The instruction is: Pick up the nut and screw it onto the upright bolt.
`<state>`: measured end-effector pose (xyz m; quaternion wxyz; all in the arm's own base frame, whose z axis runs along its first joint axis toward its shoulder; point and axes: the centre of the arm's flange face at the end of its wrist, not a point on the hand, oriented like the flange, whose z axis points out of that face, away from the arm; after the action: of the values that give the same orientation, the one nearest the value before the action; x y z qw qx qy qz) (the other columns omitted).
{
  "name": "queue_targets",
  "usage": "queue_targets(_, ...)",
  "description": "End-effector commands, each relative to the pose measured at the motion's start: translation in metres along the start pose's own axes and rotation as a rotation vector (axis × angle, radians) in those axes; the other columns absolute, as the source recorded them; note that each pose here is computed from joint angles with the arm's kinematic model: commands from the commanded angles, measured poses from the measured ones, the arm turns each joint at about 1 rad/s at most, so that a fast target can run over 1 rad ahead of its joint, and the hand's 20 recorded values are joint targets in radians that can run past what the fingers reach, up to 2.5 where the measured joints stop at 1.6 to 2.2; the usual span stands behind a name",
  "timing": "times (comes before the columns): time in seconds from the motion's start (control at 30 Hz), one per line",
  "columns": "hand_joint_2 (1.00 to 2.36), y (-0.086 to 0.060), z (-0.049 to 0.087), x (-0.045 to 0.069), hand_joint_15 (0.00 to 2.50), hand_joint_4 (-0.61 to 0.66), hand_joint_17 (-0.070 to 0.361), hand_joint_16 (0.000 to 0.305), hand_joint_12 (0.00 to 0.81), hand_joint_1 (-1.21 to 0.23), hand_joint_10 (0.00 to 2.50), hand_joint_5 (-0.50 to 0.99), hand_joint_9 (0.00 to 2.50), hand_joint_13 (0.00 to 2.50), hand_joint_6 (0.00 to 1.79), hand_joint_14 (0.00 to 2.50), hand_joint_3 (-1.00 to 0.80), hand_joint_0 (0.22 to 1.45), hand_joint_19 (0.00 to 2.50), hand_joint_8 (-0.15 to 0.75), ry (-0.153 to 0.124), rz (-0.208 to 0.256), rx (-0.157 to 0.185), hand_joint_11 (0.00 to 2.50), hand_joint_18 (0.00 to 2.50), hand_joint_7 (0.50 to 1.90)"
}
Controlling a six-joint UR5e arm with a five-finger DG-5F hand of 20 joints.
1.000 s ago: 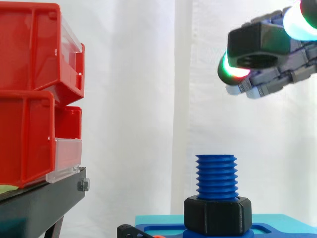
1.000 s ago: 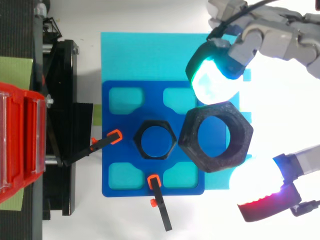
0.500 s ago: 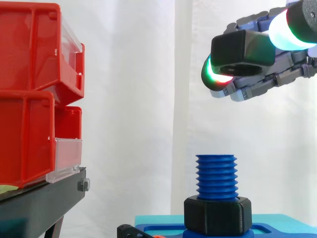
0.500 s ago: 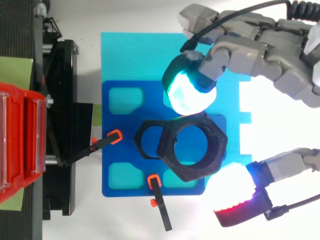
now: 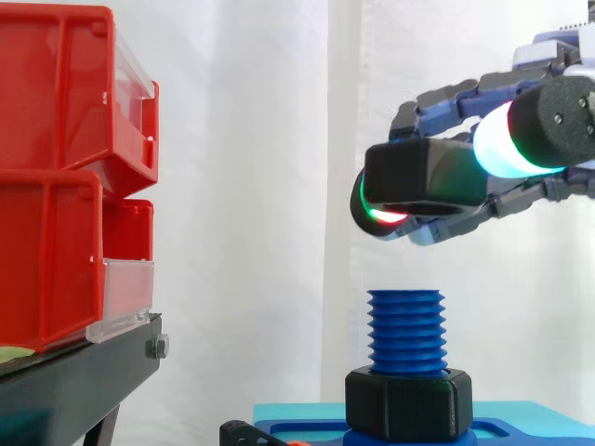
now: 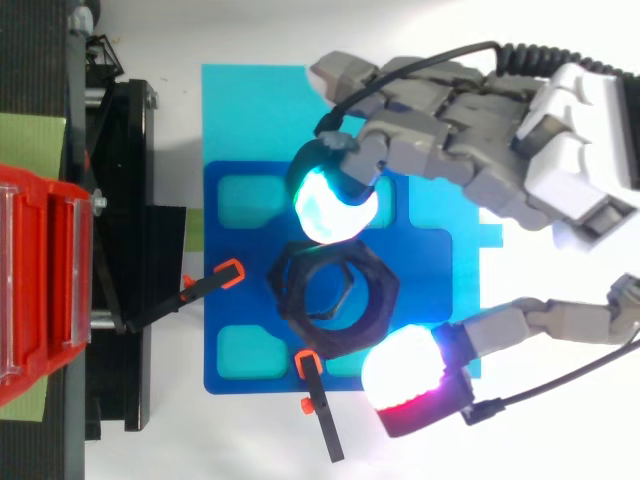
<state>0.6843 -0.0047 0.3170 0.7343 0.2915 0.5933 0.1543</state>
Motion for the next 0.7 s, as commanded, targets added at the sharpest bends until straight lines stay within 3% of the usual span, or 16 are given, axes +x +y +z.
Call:
queue_targets(0.0,1.0,-0.005,0.007,0.01,0.0,0.23,0.119,0.053,0.358,-0.75,0.0,-0.2,0.27,0.41,0.5,0.0,-0.5,0.5,0.07,0.273,0.001,0.008,-0.008,0.0,0.43,1.26)
queue_targets(0.2,1.0,-0.006,0.009,0.01,0.0,0.23,0.118,0.052,0.357,-0.75,0.0,-0.2,0.27,0.41,0.5,0.0,-0.5,0.5,0.07,0.274,-0.007,0.01,-0.017,0.0,0.43,1.25)
queue_targets(0.23,1.0,-0.012,0.01,0.019,0.0,0.22,0.118,0.052,0.357,-0.75,0.0,-0.2,0.27,0.41,0.5,0.0,-0.5,0.5,0.08,0.274,0.005,0.005,-0.008,0.0,0.43,1.26)
queue_targets(0.33,1.0,-0.02,0.011,0.026,0.0,0.22,0.117,0.052,0.358,-0.75,0.0,-0.2,0.27,0.41,0.5,0.0,-0.5,0.5,0.07,0.273,0.014,0.0,-0.003,0.0,0.42,1.26)
queue_targets(0.67,1.0,-0.024,0.012,0.024,0.0,0.22,0.117,0.052,0.357,-0.75,0.0,-0.2,0.28,0.42,0.5,0.0,-0.5,0.5,0.07,0.274,0.021,-0.005,0.001,0.0,0.42,1.26)
